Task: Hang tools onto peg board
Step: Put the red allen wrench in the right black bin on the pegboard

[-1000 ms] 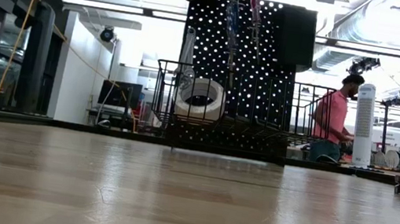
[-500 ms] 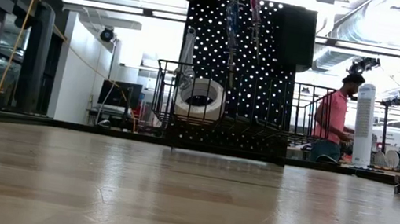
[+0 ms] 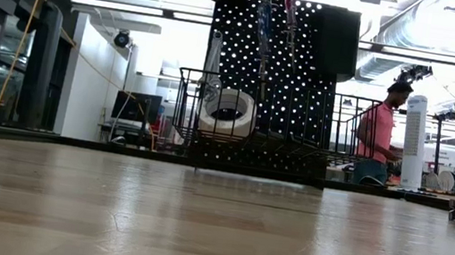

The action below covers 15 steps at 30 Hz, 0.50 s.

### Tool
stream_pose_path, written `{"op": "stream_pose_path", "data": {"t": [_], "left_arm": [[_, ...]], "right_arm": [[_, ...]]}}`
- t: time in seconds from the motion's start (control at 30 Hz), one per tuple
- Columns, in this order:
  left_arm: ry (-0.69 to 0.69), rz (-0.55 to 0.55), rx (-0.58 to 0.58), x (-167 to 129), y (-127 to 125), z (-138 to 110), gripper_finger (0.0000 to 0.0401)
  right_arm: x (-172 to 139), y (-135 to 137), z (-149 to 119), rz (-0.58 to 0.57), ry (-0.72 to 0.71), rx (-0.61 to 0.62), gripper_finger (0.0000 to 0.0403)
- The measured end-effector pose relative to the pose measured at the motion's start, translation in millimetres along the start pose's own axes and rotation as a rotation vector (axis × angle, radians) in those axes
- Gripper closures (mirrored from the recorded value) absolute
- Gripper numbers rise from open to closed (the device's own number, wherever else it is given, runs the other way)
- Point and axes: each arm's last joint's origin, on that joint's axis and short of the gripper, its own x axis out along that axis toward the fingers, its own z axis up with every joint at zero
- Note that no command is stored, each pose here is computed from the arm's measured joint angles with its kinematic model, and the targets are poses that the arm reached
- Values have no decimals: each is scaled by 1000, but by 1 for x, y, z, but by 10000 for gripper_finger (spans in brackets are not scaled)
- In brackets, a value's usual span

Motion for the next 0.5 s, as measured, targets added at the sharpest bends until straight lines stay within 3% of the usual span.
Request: {"op": "stream_pose_path", "data": {"t": [0.2,0.33,0.5], "left_arm": [[-23,-153,-33,17,-2,12,400],[23,-172,-55,34,-1,4,401],[5,-175,-55,35,-1,7,401]], "right_arm": [[19,0,-33,74,-22,47,403],[28,5,-42,109,-36,48,403],[28,8,-39,120,-48,47,403]]}}
